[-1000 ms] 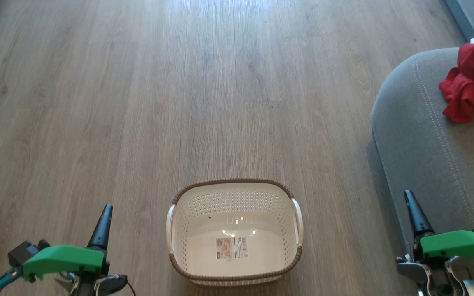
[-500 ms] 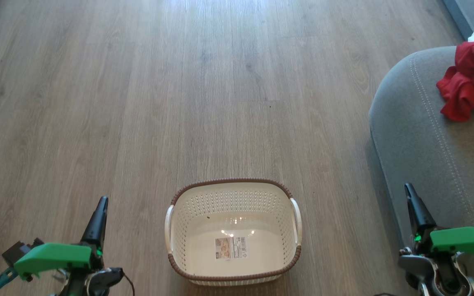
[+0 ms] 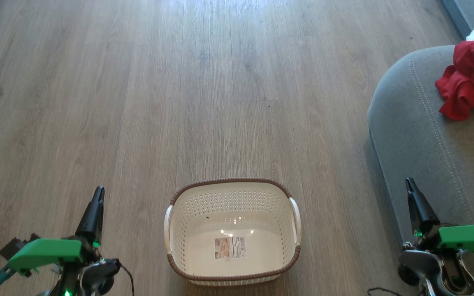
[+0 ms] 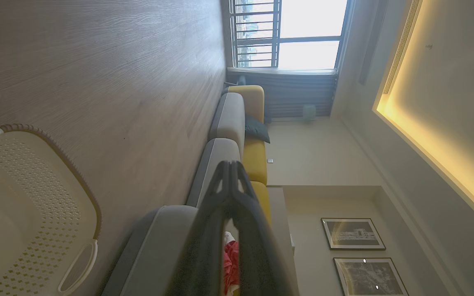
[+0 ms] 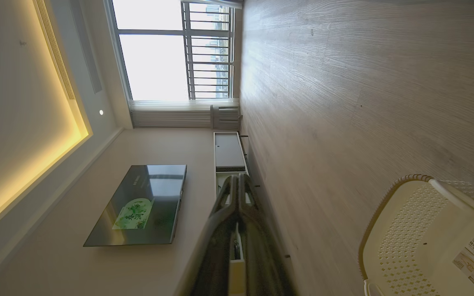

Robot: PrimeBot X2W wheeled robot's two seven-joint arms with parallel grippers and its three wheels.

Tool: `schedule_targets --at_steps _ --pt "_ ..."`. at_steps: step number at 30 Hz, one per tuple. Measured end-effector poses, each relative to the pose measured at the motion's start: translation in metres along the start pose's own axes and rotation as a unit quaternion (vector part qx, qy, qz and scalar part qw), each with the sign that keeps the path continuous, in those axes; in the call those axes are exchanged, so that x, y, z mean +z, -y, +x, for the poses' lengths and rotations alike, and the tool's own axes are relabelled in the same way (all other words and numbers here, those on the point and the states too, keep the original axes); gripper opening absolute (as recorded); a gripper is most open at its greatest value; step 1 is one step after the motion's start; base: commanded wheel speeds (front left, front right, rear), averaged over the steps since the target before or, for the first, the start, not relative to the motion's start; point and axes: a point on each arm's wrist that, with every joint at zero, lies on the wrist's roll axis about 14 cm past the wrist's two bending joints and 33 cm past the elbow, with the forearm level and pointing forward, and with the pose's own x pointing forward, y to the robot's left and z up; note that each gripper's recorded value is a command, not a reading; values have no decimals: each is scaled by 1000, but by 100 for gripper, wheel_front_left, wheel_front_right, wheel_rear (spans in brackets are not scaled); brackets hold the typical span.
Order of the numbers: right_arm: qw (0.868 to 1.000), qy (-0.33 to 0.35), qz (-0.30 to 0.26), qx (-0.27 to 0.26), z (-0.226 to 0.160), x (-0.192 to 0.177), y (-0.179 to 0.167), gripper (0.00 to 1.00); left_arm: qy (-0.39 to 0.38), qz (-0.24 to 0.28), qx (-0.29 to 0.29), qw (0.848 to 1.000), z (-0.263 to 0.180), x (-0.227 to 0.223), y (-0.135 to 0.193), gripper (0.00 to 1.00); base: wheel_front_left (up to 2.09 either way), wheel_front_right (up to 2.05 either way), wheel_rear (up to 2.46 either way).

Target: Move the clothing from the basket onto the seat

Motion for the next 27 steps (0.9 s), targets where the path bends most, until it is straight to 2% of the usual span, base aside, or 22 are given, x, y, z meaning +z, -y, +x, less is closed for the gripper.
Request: schedule_targets --at_steps 27 --pt "1000 0 0 0 0 0 0 0 1 -1 0 1000 0 1 0 0 0 0 0"
